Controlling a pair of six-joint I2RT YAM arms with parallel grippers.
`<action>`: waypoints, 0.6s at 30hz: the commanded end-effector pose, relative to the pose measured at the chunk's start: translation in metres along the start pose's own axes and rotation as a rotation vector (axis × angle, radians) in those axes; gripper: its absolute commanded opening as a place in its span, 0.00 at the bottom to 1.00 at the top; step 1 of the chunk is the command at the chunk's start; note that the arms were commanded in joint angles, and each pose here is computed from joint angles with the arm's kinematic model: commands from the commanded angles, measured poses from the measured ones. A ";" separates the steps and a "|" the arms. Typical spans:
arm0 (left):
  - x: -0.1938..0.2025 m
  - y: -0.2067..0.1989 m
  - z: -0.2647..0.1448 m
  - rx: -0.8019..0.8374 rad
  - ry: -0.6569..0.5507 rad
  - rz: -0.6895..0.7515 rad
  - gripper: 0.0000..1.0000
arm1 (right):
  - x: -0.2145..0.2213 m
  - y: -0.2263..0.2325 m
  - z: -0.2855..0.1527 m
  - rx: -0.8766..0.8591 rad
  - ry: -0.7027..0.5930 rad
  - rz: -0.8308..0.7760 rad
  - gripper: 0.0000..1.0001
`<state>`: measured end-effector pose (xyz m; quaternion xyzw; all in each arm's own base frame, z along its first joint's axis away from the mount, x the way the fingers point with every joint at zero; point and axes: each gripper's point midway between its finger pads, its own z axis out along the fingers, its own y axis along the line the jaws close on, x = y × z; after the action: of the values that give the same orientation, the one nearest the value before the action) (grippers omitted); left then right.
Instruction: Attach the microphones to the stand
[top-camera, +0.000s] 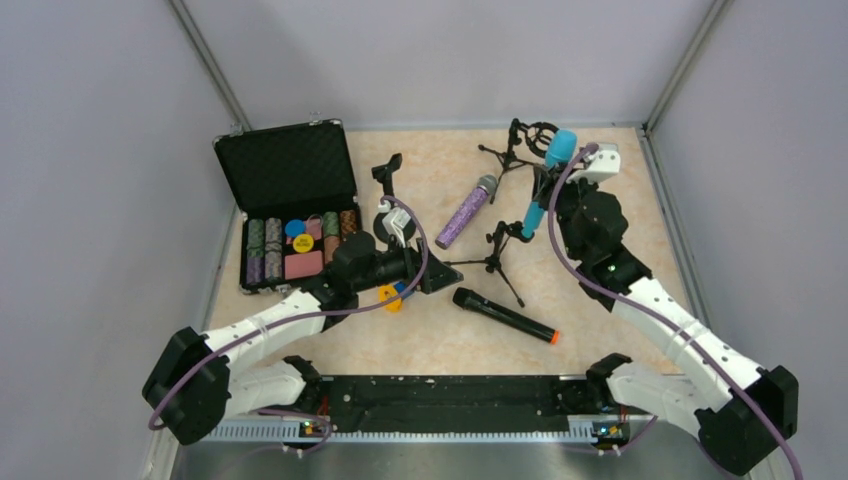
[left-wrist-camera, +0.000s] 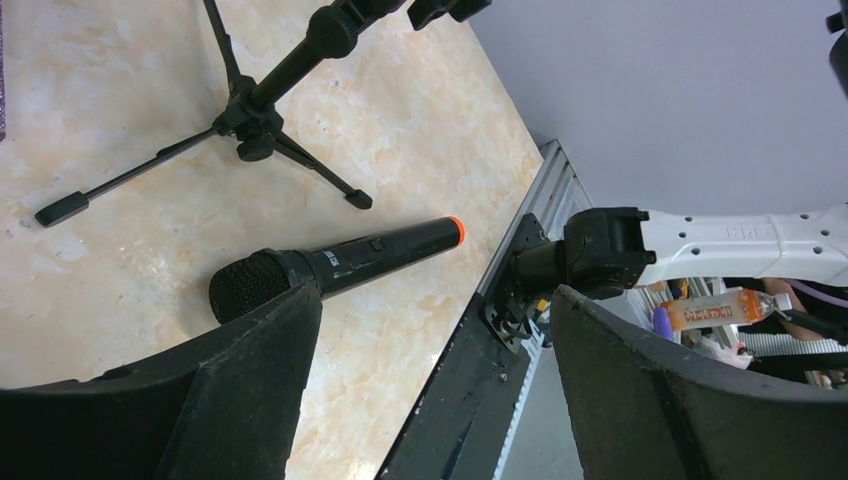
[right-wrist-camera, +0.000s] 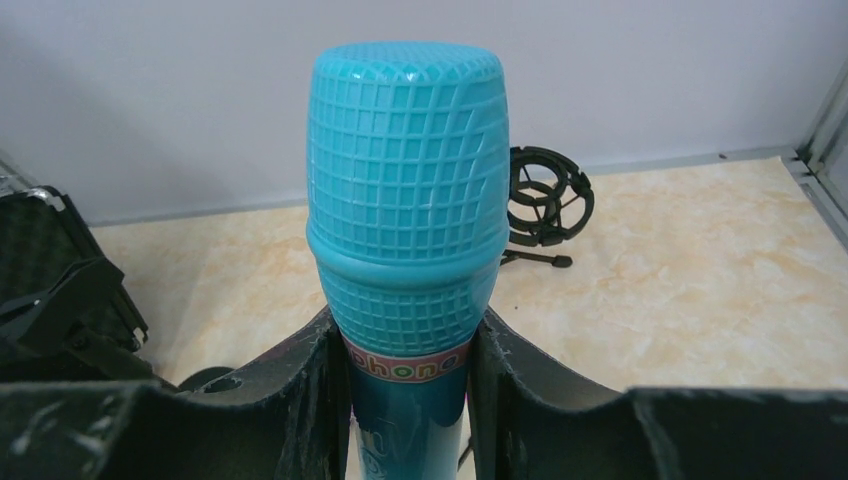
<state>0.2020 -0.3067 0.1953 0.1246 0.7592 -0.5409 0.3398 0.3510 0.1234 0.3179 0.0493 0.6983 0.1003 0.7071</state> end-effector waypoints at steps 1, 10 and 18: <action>-0.023 -0.019 -0.001 0.053 -0.074 0.054 0.88 | 0.023 0.005 -0.011 -0.098 0.014 -0.059 0.00; -0.033 -0.022 -0.002 0.047 -0.119 0.056 0.88 | 0.026 0.013 -0.030 -0.208 -0.045 -0.069 0.00; -0.038 -0.022 -0.003 0.039 -0.143 0.055 0.88 | 0.044 0.006 -0.037 -0.225 -0.070 -0.112 0.00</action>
<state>0.2097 -0.3038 0.2017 0.1103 0.7556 -0.5346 0.3621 0.3140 0.1330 0.3189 -0.0241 0.6199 0.1625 0.7673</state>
